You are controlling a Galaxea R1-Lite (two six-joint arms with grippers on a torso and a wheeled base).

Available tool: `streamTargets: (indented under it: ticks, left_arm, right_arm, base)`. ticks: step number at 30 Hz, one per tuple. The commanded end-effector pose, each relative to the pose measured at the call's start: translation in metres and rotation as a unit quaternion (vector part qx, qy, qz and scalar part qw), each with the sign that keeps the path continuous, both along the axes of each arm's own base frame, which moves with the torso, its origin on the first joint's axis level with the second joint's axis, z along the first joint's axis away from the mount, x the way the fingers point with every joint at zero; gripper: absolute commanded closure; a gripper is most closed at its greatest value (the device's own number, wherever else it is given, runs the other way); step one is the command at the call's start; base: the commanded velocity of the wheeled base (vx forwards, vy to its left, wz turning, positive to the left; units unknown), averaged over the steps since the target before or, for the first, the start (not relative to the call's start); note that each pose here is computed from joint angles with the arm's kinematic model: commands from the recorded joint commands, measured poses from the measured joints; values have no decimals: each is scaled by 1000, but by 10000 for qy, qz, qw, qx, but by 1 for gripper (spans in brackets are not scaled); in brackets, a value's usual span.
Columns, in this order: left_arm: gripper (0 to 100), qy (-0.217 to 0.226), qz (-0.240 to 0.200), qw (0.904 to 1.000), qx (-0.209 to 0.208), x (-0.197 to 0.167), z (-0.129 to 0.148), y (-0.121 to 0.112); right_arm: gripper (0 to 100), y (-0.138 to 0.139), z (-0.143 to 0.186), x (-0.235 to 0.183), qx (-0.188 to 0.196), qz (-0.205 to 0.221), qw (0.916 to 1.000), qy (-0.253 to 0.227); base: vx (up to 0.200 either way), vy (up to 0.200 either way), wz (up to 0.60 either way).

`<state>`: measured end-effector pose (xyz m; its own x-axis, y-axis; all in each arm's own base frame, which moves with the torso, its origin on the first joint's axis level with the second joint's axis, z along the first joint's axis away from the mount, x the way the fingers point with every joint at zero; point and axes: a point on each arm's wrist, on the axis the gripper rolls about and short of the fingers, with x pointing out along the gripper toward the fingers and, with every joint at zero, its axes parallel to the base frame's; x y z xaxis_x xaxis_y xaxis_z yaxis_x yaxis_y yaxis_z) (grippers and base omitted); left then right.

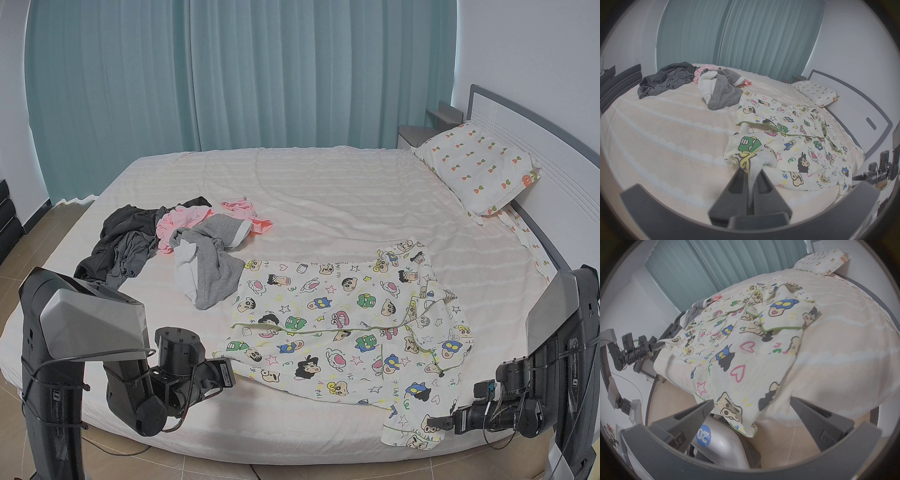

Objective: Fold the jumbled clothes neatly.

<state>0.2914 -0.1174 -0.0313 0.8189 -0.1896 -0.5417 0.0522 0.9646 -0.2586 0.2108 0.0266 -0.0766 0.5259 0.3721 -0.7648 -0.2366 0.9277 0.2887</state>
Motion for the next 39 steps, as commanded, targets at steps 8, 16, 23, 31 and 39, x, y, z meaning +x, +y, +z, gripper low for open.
streamTargets:
  ticks: [8, 16, 23, 31, 39]
  left_arm:
    - [100, 58, 35, 10000, -24, -1, -3, 0]
    - [100, 49, 41, 10000, -23, -1, -2, 0]
    - [100, 49, 41, 10000, -23, -1, -2, 0]
    - [100, 77, 41, 10000, -11, -3, -2, 1]
    - [100, 173, 72, 9998, 87, -9, -4, 4]
  right_arm:
    - [0, 12, 3, -9, 43, 197, 9997, 147]
    - [0, 19, -3, 4, 69, 308, 9995, -81]
    - [0, 23, -6, 8, 74, 388, 9991, -150]
    - [100, 21, -5, 6, 69, 318, 9994, -99]
    - [100, 15, -1, -10, 65, 218, 9995, 232]
  base:
    - [0, 0, 0]
    - [0, 0, 0]
    - [0, 0, 0]
    - [0, 0, 0]
    - [0, 0, 0]
